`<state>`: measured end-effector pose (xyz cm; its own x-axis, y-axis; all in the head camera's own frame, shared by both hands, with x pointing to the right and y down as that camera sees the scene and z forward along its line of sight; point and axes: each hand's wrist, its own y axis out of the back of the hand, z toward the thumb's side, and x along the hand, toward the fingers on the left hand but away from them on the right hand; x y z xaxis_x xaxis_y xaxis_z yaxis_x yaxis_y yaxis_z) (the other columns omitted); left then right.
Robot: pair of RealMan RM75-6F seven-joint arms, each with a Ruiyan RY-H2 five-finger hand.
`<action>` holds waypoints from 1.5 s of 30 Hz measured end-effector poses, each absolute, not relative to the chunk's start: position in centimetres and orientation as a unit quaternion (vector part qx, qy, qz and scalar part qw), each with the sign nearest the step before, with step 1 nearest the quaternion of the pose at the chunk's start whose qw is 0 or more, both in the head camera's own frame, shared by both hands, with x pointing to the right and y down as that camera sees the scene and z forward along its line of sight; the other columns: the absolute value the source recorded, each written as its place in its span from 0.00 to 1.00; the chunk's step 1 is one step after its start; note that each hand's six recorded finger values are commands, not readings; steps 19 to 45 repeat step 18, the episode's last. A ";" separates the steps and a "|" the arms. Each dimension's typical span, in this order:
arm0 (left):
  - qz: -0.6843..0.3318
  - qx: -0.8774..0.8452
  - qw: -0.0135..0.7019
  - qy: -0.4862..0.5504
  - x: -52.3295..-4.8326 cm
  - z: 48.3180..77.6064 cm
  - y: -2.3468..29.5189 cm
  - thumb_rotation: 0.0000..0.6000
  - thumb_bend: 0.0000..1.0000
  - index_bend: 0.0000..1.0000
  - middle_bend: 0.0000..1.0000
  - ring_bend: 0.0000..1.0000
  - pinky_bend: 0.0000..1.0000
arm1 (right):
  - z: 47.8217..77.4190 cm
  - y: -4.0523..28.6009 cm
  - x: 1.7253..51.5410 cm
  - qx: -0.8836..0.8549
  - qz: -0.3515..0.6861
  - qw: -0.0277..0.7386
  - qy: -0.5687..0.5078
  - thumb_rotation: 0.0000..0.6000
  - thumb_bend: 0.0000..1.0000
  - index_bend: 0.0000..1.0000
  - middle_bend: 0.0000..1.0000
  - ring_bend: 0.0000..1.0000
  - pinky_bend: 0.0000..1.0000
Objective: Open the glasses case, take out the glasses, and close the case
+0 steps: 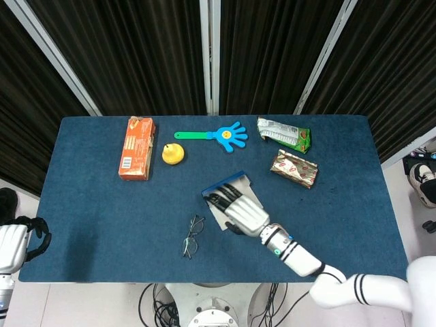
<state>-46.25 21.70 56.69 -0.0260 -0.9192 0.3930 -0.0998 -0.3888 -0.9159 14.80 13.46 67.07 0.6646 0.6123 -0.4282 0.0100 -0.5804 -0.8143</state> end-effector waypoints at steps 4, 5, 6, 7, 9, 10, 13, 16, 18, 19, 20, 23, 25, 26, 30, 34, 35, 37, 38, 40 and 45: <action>-0.578 -0.600 0.357 0.423 -46.2 56.7 21.7 1.00 0.38 0.61 0.63 0.46 0.51 | 64.7 12.9 21.6 -0.773 0.411 0.419 -0.242 1.00 0.30 0.02 0.11 0.00 0.00; -0.578 -0.599 0.357 0.423 -46.2 56.6 21.8 1.00 0.38 0.61 0.63 0.46 0.51 | 63.8 13.0 23.8 -0.759 0.426 0.420 -0.258 1.00 0.28 0.02 0.10 0.00 0.00; -0.578 -0.599 0.358 0.423 -46.2 56.6 21.8 1.00 0.38 0.61 0.63 0.46 0.51 | 63.2 13.1 25.3 -0.749 0.437 0.420 -0.269 1.00 0.26 0.02 0.10 0.00 0.00; -0.578 -0.599 0.358 0.423 -46.2 56.6 21.8 1.00 0.38 0.61 0.63 0.46 0.51 | 62.7 13.4 26.9 -0.738 0.448 0.419 -0.281 1.00 0.24 0.02 0.09 0.00 0.00; -0.578 -0.599 0.358 0.423 -46.2 56.6 21.8 1.00 0.38 0.61 0.63 0.46 0.51 | 61.3 14.3 30.2 -0.716 0.472 0.413 -0.307 1.00 0.23 0.02 0.09 0.00 0.00; -0.578 -0.598 0.359 0.423 -46.2 56.6 21.8 1.00 0.38 0.61 0.63 0.46 0.51 | 60.8 14.8 31.5 -0.708 0.480 0.409 -0.318 1.00 0.22 0.02 0.08 0.00 0.00; -0.578 -0.598 0.360 0.423 -46.2 56.6 21.9 1.00 0.38 0.61 0.63 0.46 0.51 | 59.2 16.5 34.8 -0.687 0.497 0.392 -0.357 1.00 0.22 0.02 0.08 0.00 0.00; -0.578 -0.597 0.361 0.423 -46.2 56.6 21.9 1.00 0.38 0.61 0.63 0.46 0.51 | 57.6 18.1 37.3 -0.673 0.502 0.379 -0.390 1.00 0.22 0.02 0.08 0.00 0.00; -0.578 -0.597 0.361 0.423 -46.2 56.5 21.9 1.00 0.38 0.61 0.63 0.46 0.51 | 56.7 19.1 38.4 -0.668 0.503 0.373 -0.402 1.00 0.22 0.02 0.08 0.00 0.00; -0.578 -0.597 0.361 0.423 -46.2 56.5 21.9 1.00 0.38 0.61 0.63 0.46 0.51 | 56.7 19.1 38.4 -0.668 0.503 0.373 -0.402 1.00 0.22 0.02 0.08 0.00 0.00; -0.578 -0.597 0.361 0.423 -46.2 56.5 21.9 1.00 0.38 0.61 0.63 0.46 0.51 | 56.7 19.1 38.4 -0.668 0.503 0.373 -0.402 1.00 0.22 0.02 0.08 0.00 0.00; -0.578 -0.597 0.361 0.423 -46.2 56.5 21.9 1.00 0.38 0.61 0.63 0.46 0.51 | 56.7 19.1 38.4 -0.668 0.503 0.373 -0.402 1.00 0.22 0.02 0.08 0.00 0.00; -0.578 -0.597 0.361 0.423 -46.2 56.5 21.9 1.00 0.38 0.61 0.63 0.46 0.51 | 56.7 19.1 38.4 -0.668 0.503 0.373 -0.402 1.00 0.22 0.02 0.08 0.00 0.00; -0.578 -0.597 0.361 0.423 -46.2 56.5 21.9 1.00 0.38 0.61 0.63 0.46 0.51 | 56.7 19.1 38.4 -0.668 0.503 0.373 -0.402 1.00 0.22 0.02 0.08 0.00 0.00; -0.578 -0.597 0.361 0.423 -46.2 56.5 21.9 1.00 0.38 0.61 0.63 0.46 0.51 | 56.7 19.1 38.4 -0.668 0.503 0.373 -0.402 1.00 0.22 0.02 0.08 0.00 0.00; -0.578 -0.597 0.361 0.423 -46.2 56.5 21.9 1.00 0.38 0.61 0.63 0.46 0.51 | 56.7 19.1 38.4 -0.668 0.503 0.373 -0.402 1.00 0.22 0.02 0.08 0.00 0.00; -0.578 -0.597 0.361 0.423 -46.2 56.5 21.9 1.00 0.38 0.61 0.63 0.46 0.51 | 56.7 19.1 38.4 -0.668 0.503 0.373 -0.402 1.00 0.22 0.02 0.08 0.00 0.00; -0.578 -0.597 0.361 0.423 -46.2 56.5 21.9 1.00 0.38 0.61 0.63 0.46 0.51 | 56.7 19.1 38.4 -0.668 0.503 0.373 -0.402 1.00 0.22 0.02 0.08 0.00 0.00; -0.578 -0.597 0.361 0.423 -46.2 56.5 21.9 1.00 0.38 0.61 0.63 0.46 0.51 | 56.7 19.1 38.4 -0.668 0.503 0.373 -0.402 1.00 0.22 0.02 0.08 0.00 0.00; -0.578 -0.597 0.361 0.423 -46.2 56.5 21.9 1.00 0.38 0.61 0.63 0.46 0.51 | 56.7 19.1 38.4 -0.668 0.503 0.373 -0.402 1.00 0.22 0.02 0.08 0.00 0.00; -0.578 -0.597 0.361 0.423 -46.2 56.5 21.9 1.00 0.38 0.61 0.63 0.46 0.51 | 56.7 19.1 38.4 -0.668 0.503 0.373 -0.402 1.00 0.22 0.02 0.08 0.00 0.00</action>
